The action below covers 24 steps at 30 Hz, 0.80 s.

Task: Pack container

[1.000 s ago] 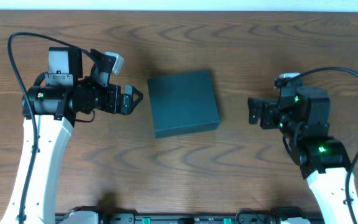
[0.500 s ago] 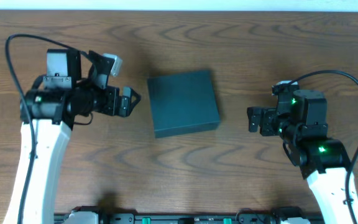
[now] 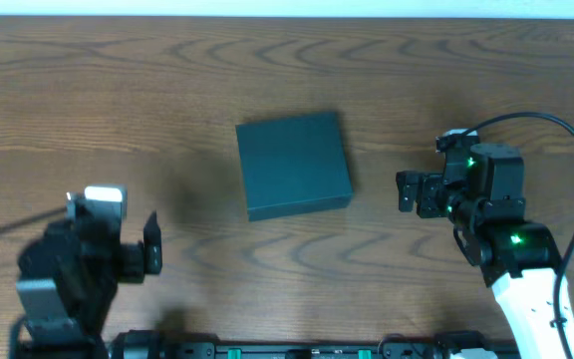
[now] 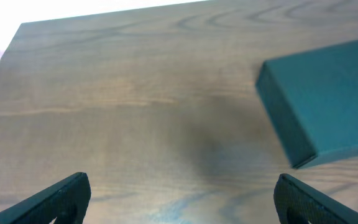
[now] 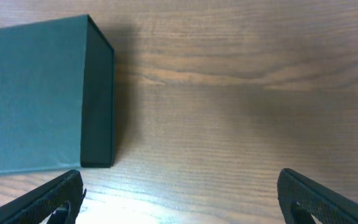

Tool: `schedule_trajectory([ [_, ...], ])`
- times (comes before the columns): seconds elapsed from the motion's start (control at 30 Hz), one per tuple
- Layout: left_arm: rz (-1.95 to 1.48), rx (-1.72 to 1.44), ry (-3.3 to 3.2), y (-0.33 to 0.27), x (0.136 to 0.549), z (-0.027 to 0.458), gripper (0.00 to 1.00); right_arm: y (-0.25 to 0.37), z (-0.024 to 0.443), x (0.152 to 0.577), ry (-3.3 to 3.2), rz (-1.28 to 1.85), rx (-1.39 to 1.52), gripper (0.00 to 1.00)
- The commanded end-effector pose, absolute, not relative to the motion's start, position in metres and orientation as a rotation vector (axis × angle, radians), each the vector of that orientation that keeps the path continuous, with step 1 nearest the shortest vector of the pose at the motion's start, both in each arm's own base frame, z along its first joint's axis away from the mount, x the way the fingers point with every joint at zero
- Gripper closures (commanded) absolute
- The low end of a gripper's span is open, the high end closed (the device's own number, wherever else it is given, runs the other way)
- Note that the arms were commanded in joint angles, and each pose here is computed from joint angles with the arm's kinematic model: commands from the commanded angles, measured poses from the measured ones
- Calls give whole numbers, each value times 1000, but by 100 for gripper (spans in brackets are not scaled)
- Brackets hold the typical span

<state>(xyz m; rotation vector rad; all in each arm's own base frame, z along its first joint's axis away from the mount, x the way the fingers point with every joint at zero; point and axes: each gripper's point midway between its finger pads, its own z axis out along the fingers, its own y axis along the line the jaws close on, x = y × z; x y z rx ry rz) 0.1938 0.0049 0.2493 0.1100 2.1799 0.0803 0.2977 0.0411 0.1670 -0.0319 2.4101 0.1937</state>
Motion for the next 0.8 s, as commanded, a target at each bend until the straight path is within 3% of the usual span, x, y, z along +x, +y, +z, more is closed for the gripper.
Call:
schedule_trajectory([
  [0.0, 121, 90, 2172, 11, 183, 222, 5, 39, 172, 300, 2398, 178, -40, 1],
  [0.4, 71, -54, 2009, 15, 196, 137, 5, 39, 172, 300, 2397, 178, -40, 1],
  [0.77, 27, -201, 2027, 21, 208, 100, 5, 39, 172, 300, 2398, 178, -40, 1],
])
